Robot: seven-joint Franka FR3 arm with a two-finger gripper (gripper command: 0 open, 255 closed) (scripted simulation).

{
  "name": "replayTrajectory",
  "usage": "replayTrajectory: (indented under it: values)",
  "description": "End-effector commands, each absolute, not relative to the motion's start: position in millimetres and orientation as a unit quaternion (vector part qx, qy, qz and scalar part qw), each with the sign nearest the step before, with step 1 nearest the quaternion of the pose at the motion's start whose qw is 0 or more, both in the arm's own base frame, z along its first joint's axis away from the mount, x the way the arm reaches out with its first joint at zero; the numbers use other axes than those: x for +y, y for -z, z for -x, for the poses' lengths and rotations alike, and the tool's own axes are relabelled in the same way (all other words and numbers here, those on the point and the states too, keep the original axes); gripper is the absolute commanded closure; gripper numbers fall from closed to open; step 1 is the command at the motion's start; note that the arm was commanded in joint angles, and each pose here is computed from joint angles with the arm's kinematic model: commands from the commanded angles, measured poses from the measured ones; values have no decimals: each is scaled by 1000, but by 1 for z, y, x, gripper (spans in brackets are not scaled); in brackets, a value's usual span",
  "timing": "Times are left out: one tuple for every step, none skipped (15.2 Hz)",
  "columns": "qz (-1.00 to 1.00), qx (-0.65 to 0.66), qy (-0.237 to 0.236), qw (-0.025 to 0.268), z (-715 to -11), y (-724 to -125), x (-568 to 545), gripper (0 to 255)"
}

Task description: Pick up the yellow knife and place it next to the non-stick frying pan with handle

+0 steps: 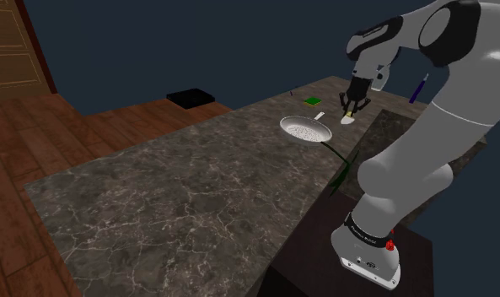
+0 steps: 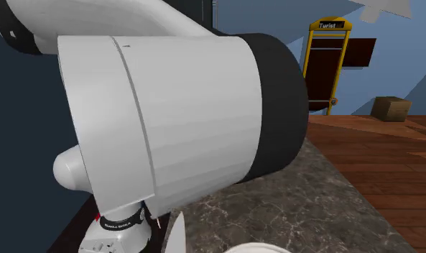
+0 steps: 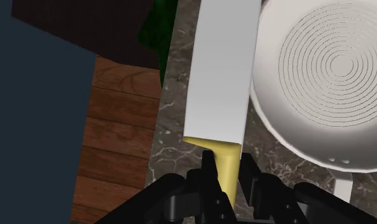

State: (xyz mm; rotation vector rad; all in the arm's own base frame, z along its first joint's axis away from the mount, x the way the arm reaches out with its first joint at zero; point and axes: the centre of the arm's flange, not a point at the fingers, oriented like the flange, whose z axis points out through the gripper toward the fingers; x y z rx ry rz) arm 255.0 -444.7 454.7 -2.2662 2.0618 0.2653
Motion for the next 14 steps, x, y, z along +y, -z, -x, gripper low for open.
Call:
replayTrajectory:
  values:
    - [737, 670, -86, 33, -256, -451, -470, 255]
    - [737, 670, -86, 33, -255, -451, -484, 255]
    - [737, 670, -86, 33, -255, -451, -497, 255]
    - [737, 670, -86, 33, -254, -451, -510, 255]
    - [737, 670, -86, 33, -254, -451, -523, 255]
    - [737, 670, -86, 33, -254, -451, -536, 255]
    - [737, 670, -86, 33, -253, -451, -550, 255]
    - [737, 670, -86, 33, -253, -451, -563, 255]
    - [737, 670, -86, 33, -252, -451, -576, 255]
    - [737, 670, -86, 33, -252, -451, -589, 255]
    - [737, 670, -86, 33, -251, -451, -602, 255]
    - [737, 670, -86, 33, -251, -451, -615, 255]
    - [737, 670, -86, 33, -250, -451, -629, 255]
    - [737, 670, -86, 33, -250, -452, -642, 255]
